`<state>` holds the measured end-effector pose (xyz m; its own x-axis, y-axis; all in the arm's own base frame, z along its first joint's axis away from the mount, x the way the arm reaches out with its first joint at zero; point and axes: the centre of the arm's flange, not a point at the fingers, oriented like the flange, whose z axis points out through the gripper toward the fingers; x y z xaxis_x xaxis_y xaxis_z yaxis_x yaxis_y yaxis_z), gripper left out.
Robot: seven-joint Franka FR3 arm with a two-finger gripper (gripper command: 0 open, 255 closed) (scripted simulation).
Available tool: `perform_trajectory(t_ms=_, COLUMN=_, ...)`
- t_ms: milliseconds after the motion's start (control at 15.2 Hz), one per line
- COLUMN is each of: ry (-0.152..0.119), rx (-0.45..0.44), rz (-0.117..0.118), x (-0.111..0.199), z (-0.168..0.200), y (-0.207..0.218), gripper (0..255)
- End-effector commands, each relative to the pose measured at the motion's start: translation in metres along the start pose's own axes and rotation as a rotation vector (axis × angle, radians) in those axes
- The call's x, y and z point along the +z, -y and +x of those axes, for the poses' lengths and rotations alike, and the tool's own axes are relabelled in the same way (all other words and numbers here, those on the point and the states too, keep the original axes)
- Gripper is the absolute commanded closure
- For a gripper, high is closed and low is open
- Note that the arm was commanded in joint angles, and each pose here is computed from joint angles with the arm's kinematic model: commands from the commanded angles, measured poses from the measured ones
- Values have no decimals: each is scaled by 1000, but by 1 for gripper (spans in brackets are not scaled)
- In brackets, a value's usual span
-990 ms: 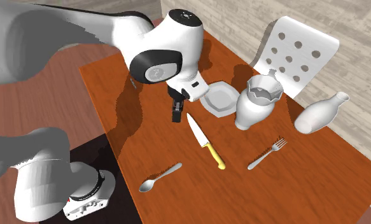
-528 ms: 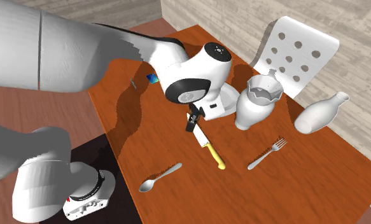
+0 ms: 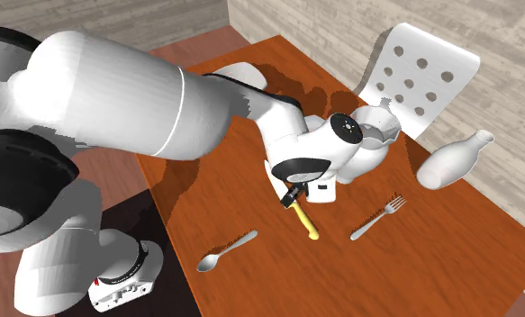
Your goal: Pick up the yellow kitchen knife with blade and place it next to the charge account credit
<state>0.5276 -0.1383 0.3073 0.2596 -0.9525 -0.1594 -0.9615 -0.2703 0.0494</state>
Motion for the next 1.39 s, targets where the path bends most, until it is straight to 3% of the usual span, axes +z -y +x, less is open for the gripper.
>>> perform_trajectory(t_ms=0, ry=12, rx=89, rz=6, x=16, z=22, y=1, gripper=0)
perform_trajectory(t_ms=132, ry=20, rx=150, rz=10, x=28, z=38, y=0, gripper=0)
perform_trajectory(t_ms=594, ry=20, rx=150, rz=10, x=68, z=37, y=0, gripper=0)
perform_trajectory(t_ms=1122, ry=20, rx=150, rz=10, x=68, z=37, y=0, gripper=0)
perform_trajectory(t_ms=1188, ry=20, rx=150, rz=10, x=68, z=37, y=0, gripper=255)
perform_trajectory(t_ms=1320, ry=20, rx=150, rz=10, x=68, z=37, y=0, gripper=255)
